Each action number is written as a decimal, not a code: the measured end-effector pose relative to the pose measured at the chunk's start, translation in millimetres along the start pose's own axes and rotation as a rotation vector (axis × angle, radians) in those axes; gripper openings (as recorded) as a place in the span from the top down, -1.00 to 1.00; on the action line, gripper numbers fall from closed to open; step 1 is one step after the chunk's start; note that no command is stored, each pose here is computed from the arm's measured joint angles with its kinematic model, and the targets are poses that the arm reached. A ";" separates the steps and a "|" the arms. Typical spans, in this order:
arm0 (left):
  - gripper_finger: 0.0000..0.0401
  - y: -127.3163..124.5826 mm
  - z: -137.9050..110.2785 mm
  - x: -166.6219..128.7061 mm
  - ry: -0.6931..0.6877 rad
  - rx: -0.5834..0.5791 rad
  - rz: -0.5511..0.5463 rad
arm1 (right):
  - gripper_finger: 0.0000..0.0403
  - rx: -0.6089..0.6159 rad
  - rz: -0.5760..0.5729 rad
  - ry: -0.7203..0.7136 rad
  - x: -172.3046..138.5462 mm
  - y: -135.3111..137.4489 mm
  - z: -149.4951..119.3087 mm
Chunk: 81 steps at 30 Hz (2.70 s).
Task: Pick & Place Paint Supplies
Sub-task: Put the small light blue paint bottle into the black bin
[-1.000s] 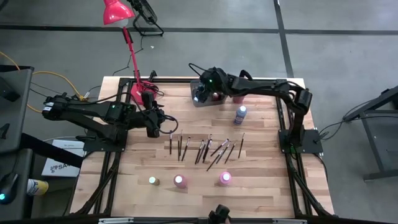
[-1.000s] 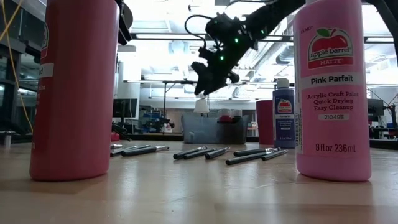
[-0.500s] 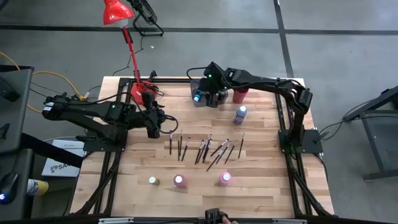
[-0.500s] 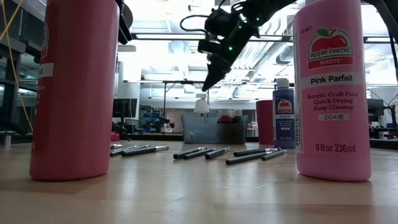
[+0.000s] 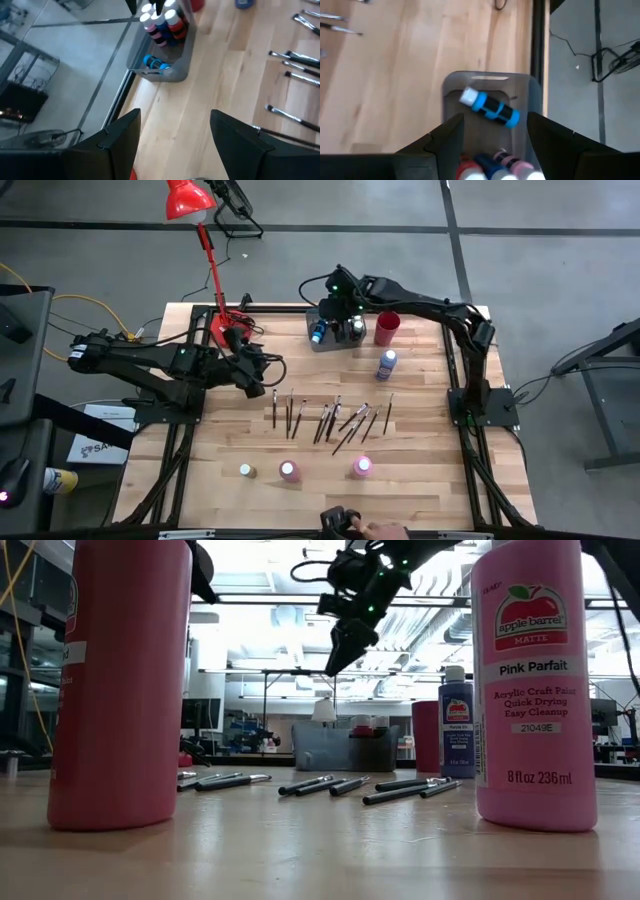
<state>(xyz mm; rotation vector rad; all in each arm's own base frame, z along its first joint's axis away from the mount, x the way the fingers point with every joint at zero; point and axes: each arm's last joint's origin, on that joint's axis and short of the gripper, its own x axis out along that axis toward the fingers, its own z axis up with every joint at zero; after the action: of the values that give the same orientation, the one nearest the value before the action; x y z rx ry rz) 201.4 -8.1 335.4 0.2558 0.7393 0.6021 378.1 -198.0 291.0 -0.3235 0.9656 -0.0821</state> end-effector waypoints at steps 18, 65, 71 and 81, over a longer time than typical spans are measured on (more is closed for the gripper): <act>-0.16 3.7 -0.6 3.5 0.020 -0.095 -0.007 | -0.04 -0.168 0.127 0.185 79.7 -5.7 -5.2; -0.16 3.1 -2.7 3.0 0.040 -0.070 -0.026 | -0.04 -0.272 0.133 0.175 118.3 -13.4 -24.6; -0.16 2.9 -2.7 3.0 0.041 -0.071 -0.032 | -0.04 -0.259 0.167 0.183 131.6 -12.5 -32.7; -0.16 2.4 -2.7 2.9 0.044 -0.074 -0.047 | -0.04 -0.233 0.191 0.152 130.6 -20.3 -38.4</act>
<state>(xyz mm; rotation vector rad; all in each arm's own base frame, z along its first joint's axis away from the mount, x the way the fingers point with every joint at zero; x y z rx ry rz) 200.2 -4.4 332.8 0.1565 0.7616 0.5905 422.6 -253.9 173.4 -0.4419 1.1551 0.1837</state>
